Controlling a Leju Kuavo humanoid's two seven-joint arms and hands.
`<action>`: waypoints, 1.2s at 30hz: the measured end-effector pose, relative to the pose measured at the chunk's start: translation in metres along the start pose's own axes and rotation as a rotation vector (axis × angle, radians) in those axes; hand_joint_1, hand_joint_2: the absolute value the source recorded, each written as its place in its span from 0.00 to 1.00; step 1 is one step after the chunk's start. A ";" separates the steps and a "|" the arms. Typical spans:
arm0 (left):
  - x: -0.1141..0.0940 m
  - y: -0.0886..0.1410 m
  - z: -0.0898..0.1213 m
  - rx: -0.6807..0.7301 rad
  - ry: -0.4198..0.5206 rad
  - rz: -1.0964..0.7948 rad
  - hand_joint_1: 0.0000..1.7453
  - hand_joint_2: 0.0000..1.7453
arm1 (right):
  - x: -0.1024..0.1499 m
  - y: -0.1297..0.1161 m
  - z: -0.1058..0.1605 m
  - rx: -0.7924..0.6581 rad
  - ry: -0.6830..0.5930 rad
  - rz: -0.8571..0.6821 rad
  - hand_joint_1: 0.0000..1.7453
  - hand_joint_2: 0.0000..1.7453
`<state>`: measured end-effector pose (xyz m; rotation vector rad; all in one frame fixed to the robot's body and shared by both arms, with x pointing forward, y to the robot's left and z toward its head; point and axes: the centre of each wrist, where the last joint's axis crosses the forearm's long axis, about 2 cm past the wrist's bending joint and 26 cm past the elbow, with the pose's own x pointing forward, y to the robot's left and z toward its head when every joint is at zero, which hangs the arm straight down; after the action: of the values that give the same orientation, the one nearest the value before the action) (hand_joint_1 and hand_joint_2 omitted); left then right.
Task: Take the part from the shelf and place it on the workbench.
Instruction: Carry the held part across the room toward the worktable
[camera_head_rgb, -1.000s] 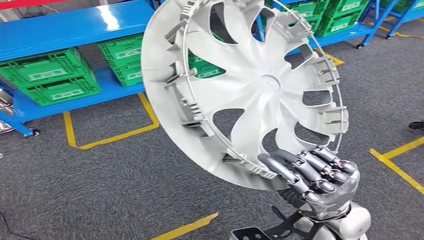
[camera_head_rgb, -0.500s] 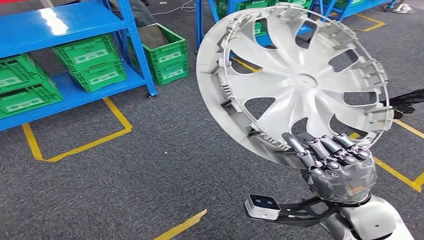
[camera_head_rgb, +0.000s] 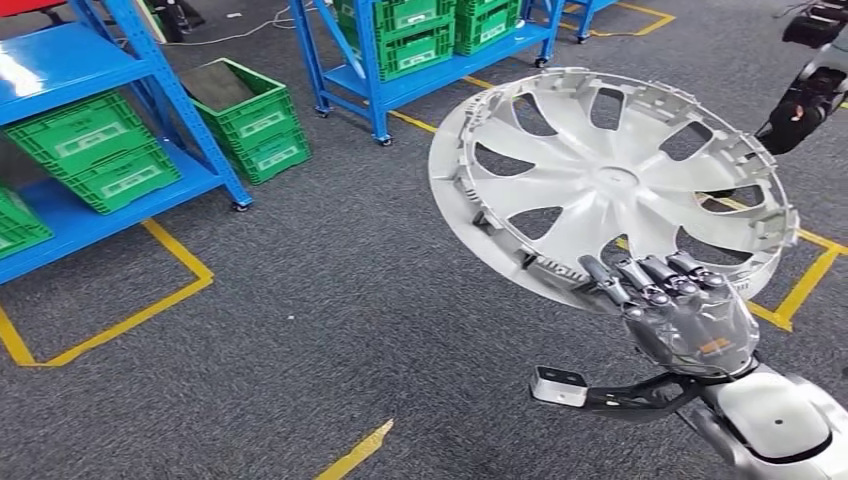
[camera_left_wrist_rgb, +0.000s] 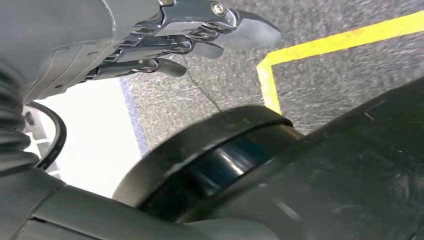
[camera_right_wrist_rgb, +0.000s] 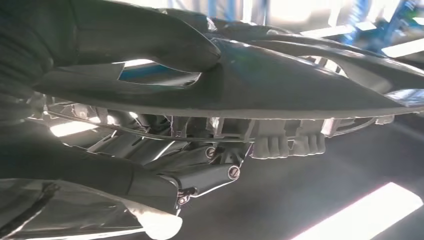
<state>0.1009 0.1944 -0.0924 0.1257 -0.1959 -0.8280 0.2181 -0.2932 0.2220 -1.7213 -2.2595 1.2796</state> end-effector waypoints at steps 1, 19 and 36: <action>0.001 0.000 0.000 0.002 -0.002 0.007 0.00 1.00 | -0.002 0.001 0.002 0.023 -0.005 0.005 1.00 1.00; 0.001 -0.007 0.001 -0.018 0.009 0.041 0.00 1.00 | -0.024 0.002 0.012 0.115 -0.133 0.070 1.00 1.00; 0.003 -0.005 0.001 -0.015 0.009 0.054 0.00 1.00 | -0.029 0.001 0.011 0.112 -0.152 0.084 1.00 1.00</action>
<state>0.0990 0.1894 -0.0918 0.1097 -0.1842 -0.7753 0.2248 -0.3234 0.2264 -1.7539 -2.1639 1.5730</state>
